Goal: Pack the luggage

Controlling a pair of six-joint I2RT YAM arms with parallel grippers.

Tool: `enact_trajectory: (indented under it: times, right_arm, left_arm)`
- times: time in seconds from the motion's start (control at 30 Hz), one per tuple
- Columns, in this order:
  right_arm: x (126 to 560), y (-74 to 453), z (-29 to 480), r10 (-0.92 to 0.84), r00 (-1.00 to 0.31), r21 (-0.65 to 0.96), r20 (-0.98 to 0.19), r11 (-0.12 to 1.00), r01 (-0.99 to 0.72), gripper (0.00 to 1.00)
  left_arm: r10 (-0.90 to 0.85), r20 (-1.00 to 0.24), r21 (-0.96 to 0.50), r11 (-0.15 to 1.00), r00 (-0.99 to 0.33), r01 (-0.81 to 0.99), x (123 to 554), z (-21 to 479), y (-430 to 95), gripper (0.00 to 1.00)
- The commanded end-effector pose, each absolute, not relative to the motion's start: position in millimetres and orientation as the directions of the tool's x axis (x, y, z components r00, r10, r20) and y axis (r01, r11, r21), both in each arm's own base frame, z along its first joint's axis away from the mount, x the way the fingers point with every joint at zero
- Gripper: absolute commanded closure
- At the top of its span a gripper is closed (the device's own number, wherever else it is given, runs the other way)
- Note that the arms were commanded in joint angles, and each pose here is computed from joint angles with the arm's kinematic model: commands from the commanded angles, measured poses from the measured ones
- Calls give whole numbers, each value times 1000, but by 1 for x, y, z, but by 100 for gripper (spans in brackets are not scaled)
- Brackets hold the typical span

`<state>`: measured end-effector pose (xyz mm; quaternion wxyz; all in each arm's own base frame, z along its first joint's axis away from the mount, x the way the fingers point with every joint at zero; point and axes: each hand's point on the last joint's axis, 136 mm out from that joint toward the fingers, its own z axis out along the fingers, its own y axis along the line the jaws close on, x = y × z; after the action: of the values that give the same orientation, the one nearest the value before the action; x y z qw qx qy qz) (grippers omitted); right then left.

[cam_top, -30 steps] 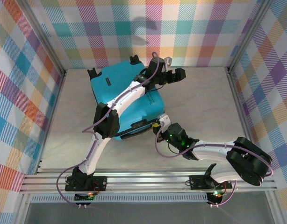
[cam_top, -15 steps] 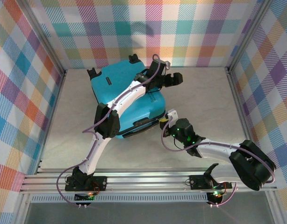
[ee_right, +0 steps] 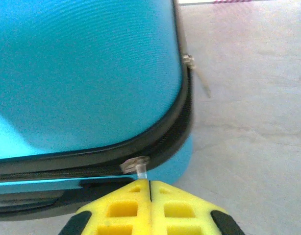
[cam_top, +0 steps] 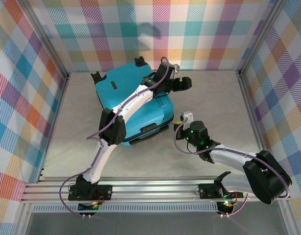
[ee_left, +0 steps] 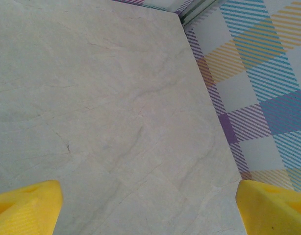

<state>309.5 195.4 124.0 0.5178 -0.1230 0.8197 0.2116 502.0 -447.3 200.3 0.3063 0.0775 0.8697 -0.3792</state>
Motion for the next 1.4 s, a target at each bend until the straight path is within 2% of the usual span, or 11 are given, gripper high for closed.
enact_trajectory:
  times: [0.0, 0.1, 0.3, 0.9, 1.1, 1.37]
  right_arm:
    - [334, 135, 123, 82, -417, 163, -905, 973, -164, 100]
    - [340, 125, 125, 95, -424, 163, -900, 978, -127, 100]
    - [350, 132, 127, 86, -419, 166, -904, 974, -157, 100]
    - [398, 164, 138, 151, -245, 221, -958, 932, -287, 100]
    - [381, 178, 136, 154, -257, 249, -954, 885, -393, 100]
    - [339, 205, 138, 96, -280, 236, -955, 820, -522, 100]
  left_arm:
    - [-36, -521, -589, 739, -853, 328, 480, 181, -437, 10]
    - [-31, -519, -588, 739, -854, 330, 478, 180, -436, 11]
    - [-19, -511, -605, 718, -860, 343, 472, 181, -439, 12]
    - [-9, -531, -635, 667, -847, 390, 448, 198, -437, 13]
    - [2, -594, -582, 690, -804, 431, 451, 229, -424, 14]
    - [30, -547, -572, 717, -837, 400, 421, 221, -399, 15]
